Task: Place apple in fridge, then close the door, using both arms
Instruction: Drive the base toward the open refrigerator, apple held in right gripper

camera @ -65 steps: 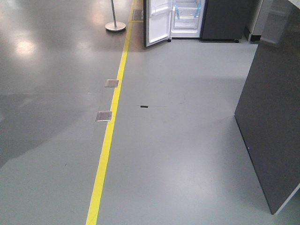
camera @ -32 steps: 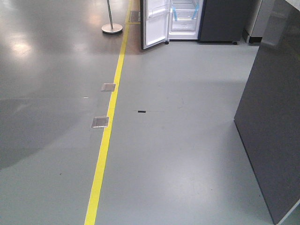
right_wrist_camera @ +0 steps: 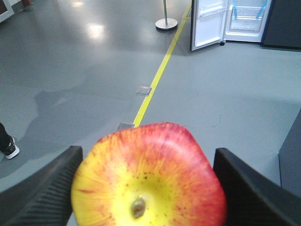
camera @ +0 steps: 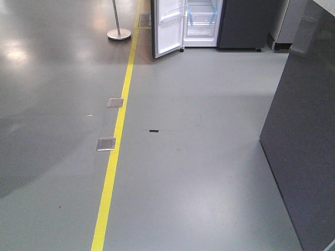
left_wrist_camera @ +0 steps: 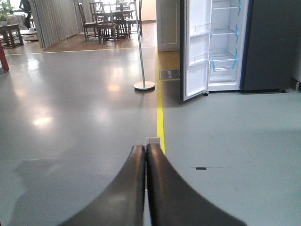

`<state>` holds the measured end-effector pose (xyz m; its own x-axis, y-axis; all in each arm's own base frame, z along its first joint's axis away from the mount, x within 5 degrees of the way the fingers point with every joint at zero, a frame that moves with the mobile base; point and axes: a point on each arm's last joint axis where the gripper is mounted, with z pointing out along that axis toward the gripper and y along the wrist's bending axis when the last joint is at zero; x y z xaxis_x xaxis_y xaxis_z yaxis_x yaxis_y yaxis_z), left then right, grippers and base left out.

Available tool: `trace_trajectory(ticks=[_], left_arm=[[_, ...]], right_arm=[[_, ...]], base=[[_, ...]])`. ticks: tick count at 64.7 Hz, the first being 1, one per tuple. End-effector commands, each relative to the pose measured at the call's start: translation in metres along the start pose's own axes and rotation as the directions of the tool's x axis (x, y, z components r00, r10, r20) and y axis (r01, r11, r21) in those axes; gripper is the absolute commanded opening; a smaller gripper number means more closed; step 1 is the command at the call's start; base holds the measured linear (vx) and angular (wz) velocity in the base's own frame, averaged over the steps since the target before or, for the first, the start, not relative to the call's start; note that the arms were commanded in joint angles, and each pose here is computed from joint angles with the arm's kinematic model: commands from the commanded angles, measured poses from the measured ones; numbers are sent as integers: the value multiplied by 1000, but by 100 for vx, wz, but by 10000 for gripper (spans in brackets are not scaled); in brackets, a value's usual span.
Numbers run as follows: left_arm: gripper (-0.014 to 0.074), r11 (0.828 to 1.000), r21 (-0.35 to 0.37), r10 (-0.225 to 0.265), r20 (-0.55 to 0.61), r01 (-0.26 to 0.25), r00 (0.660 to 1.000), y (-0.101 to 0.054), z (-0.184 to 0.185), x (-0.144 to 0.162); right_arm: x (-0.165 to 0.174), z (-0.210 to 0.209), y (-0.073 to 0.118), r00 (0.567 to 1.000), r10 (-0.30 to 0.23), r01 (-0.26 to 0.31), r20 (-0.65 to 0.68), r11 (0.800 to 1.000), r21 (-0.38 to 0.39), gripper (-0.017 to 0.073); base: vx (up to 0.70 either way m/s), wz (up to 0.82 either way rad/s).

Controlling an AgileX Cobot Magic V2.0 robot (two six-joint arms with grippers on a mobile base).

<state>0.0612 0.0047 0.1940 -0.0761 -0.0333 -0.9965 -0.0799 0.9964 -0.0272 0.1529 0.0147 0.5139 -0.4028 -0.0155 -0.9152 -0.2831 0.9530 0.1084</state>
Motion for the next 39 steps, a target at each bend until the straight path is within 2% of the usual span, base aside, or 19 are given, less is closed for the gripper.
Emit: trace_trajectory(ticks=[1,39], left_arm=[[-6,1000,10,-9,82,8,997,-1,-1,-13],[-6,1000,10,-9,82,8,997,-1,-1,-13]], right_arm=[[-11,-10,4,994,-6,6,107,1000,5,185],[-12,-10,4,994,-6,6,108,1000,6,185]], base=[[15,-4],[15,-2]])
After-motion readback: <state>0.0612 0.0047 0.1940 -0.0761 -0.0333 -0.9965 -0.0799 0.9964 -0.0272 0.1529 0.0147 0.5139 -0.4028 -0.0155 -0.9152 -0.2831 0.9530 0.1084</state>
